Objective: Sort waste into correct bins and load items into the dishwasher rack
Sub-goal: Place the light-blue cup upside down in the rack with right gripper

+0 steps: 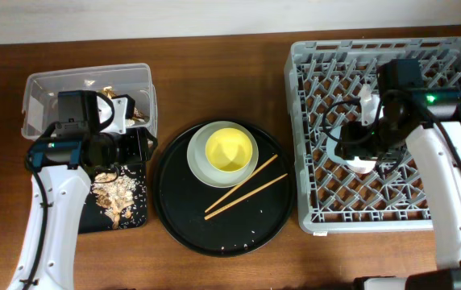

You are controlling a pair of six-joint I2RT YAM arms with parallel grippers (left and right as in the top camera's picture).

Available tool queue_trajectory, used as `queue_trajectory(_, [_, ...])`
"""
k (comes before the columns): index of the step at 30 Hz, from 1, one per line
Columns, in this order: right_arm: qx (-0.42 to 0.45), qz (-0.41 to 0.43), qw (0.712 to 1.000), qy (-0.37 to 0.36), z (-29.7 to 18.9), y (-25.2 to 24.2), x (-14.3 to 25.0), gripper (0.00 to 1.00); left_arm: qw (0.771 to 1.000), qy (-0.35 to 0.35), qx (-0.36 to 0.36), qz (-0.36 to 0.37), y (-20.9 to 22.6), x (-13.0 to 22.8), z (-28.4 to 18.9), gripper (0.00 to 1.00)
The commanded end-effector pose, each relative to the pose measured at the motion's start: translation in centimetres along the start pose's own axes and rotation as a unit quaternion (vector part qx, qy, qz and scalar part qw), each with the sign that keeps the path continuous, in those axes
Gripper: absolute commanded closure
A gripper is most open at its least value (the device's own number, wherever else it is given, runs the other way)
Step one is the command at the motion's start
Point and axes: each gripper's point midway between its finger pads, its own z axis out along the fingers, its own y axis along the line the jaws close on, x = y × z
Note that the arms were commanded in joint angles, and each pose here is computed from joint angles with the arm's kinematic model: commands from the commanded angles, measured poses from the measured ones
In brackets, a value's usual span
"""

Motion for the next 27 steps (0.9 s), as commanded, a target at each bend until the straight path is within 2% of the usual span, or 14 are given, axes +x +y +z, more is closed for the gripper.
queue_trajectory(1, [0.015,0.011,0.999,0.032,1.8,-0.7,-0.4,0.51,1.000,-0.004,-0.007,0.010,0.1,-0.1,-0.5,0.46])
queue_trajectory(8, [0.008,0.021,0.994,0.110,6.6,-0.9,-0.6,0.50,1.000,-0.002,-0.007,0.009,0.1,0.0,-0.5,0.46])
queue_trajectory(9, [0.005,0.021,0.994,0.110,6.8,-0.8,-0.7,0.41,1.000,-0.002,-0.007,0.009,0.1,0.0,-0.5,0.46])
queue_trajectory(10, [-0.003,0.020,0.994,0.104,6.9,-0.6,-1.1,0.26,1.000,-0.002,-0.007,0.009,0.1,0.0,-0.5,0.46])
queue_trajectory(12, [-0.014,0.020,0.995,0.100,6.9,-0.2,-1.3,0.11,1.000,-0.002,-0.007,0.009,0.1,0.0,-0.5,0.46])
queue_trajectory(14, [-0.016,0.020,0.995,0.100,6.9,-0.1,-1.2,0.03,1.000,-0.002,-0.007,0.009,0.1,0.0,-0.5,0.46])
queue_trajectory(23, [-0.017,0.021,0.997,0.074,4.3,0.1,-0.6,0.10,1.000,-0.002,-0.007,0.009,0.1,0.0,-0.5,0.46])
queue_trajectory(27, [0.028,0.063,0.993,0.093,5.8,-1.5,0.5,0.11,1.000,-0.001,-0.007,0.009,0.1,0.1,-0.5,0.46])
